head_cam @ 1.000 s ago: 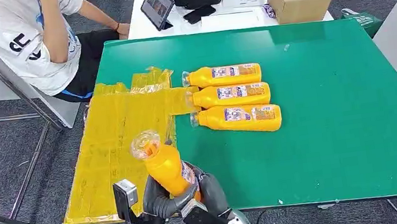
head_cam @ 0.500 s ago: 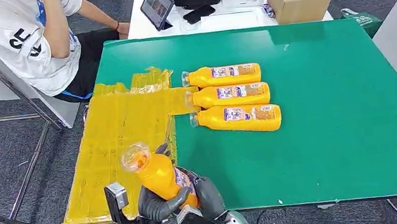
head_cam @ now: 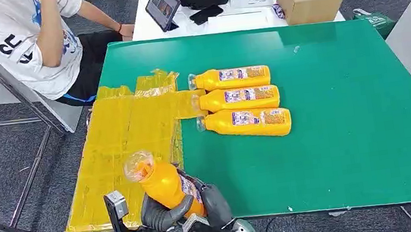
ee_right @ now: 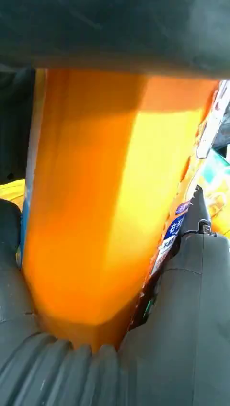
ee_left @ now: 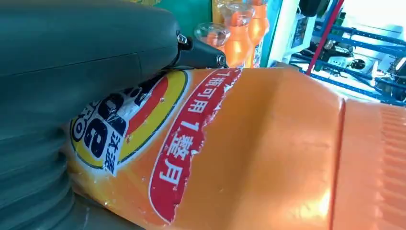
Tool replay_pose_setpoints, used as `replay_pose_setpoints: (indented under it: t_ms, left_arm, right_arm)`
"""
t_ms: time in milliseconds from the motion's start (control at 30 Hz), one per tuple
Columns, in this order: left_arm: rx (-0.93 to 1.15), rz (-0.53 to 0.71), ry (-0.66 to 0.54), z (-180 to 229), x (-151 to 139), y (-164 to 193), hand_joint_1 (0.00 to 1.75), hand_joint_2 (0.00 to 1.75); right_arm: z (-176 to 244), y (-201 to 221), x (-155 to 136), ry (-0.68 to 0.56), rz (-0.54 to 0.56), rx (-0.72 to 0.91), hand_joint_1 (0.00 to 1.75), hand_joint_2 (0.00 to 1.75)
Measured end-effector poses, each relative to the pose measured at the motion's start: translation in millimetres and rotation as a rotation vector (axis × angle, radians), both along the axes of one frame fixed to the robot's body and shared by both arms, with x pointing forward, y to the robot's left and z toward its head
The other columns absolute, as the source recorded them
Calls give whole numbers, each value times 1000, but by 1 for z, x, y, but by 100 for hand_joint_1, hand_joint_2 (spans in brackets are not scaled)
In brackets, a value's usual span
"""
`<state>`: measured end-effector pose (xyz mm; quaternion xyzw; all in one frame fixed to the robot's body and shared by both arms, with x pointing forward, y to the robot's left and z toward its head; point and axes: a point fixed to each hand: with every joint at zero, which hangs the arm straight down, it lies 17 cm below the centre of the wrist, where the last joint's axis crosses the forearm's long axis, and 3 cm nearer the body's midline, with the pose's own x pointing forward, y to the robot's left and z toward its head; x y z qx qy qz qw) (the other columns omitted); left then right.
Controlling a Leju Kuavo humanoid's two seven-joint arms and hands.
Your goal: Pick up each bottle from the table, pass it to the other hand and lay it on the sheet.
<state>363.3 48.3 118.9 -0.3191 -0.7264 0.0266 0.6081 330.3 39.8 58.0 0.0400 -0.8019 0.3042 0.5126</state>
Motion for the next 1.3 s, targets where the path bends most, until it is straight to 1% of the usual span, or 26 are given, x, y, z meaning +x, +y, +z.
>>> replay_pose_setpoints:
  t_ms: [33,67,100,133,200,333,600,800,900,967,1067,1167,1300]
  left_arm:
    - [0,1,0,0,0,0,175,175]
    - [0,1,0,0,0,0,175,175]
    - [0,1,0,0,0,0,175,175]
    - [1,1,0,0,0,0,175,175]
    - [2,1,-1,0,0,0,175,175]
    - [1,4,-7,2,0,1,175,175]
    - [-2,16,-30,10,0,3,175,175]
    - [68,115,-77,22,12,14,175,175]
    - [109,146,-74,19,14,18,175,175]
    - [165,201,-88,19,19,23,175,175]
    - [238,299,-103,20,31,41,175,175]
    - [290,417,-129,27,46,66,175,175]
    - [389,584,-201,46,67,104,175,175]
  right_arm:
    - [0,0,0,5,1,4,175,175]
    - [-1,0,0,9,1,7,169,175]
    - [-1,0,0,12,0,11,0,175]
    - [-1,-1,0,15,-1,13,0,0]
    - [-1,-1,0,28,2,24,0,0]
    - [7,-1,0,88,23,120,0,0]
    - [37,-4,1,99,67,241,0,0]
    - [52,-14,2,94,48,286,0,0]
    - [66,-14,4,76,45,320,0,0]
    - [71,-18,8,82,26,349,0,0]
    - [79,-25,12,83,9,392,0,0]
    - [90,-31,14,69,-5,429,0,0]
    - [109,-42,17,33,-31,486,0,0]
